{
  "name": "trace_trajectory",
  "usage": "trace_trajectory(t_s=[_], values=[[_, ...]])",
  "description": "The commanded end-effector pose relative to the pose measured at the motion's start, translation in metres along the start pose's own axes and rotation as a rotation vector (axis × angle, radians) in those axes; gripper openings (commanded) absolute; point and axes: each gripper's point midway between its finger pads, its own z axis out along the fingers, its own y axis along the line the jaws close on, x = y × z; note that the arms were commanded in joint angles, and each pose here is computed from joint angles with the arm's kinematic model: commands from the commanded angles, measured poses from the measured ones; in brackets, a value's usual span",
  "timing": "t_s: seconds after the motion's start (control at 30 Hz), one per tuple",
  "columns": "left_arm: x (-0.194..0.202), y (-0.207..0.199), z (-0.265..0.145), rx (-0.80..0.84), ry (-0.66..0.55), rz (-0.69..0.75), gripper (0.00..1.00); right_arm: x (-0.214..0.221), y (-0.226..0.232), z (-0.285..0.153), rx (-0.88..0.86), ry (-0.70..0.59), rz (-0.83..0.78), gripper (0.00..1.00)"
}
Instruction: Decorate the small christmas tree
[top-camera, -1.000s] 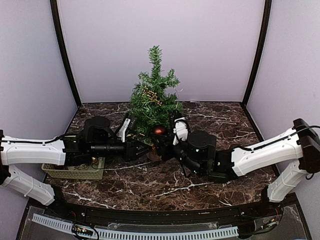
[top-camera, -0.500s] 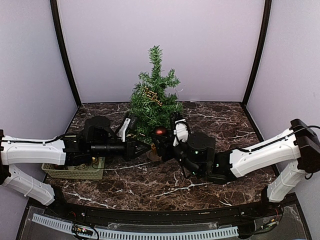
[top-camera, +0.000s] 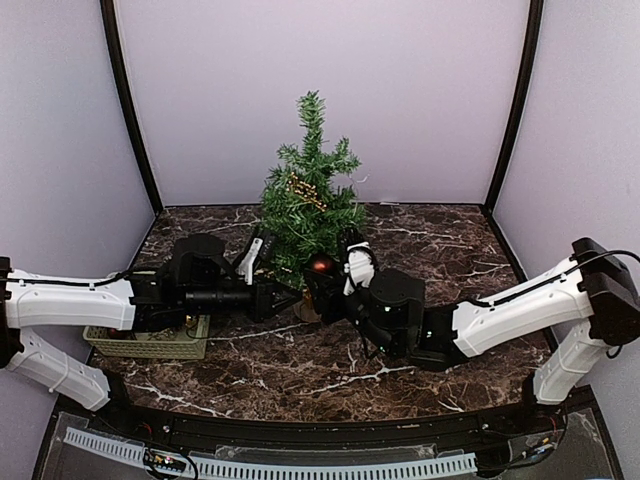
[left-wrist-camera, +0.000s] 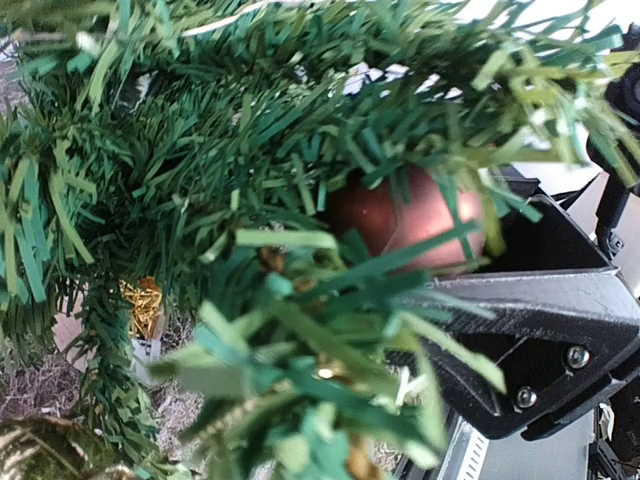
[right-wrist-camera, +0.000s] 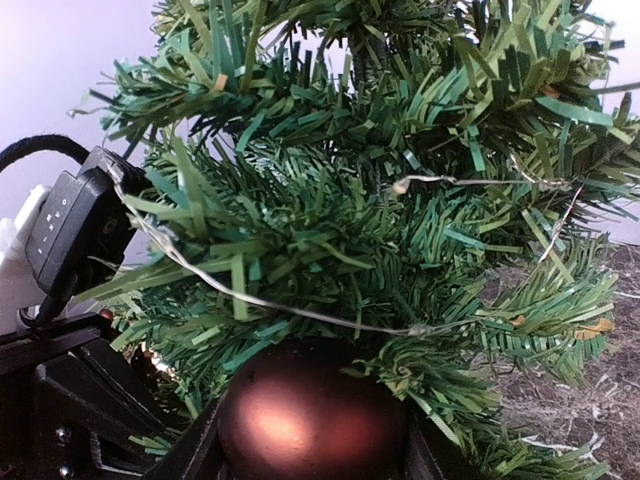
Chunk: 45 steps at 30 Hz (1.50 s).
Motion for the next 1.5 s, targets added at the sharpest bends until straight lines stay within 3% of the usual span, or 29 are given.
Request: trace_trajectory(t_s=[0.0,0.73,1.17,1.47], values=[[-0.013,-0.004,0.001,-0.005,-0.033,0.002,0.00,0.006,-0.005,0.000,0.032,-0.010,0.009,0.36],[-0.019,0.004,0.010,-0.046,-0.055,-0.014,0.00,0.004,-0.006,-0.001,0.046,-0.028,-0.009,0.39],[-0.017,0.000,0.001,-0.035,-0.048,-0.008,0.09,-0.011,-0.003,-0.027,0.026,-0.036,-0.009,0.67],[-0.013,0.000,-0.010,-0.039,-0.049,-0.023,0.19,-0.022,-0.011,-0.038,0.051,-0.058,0.014,0.76]])
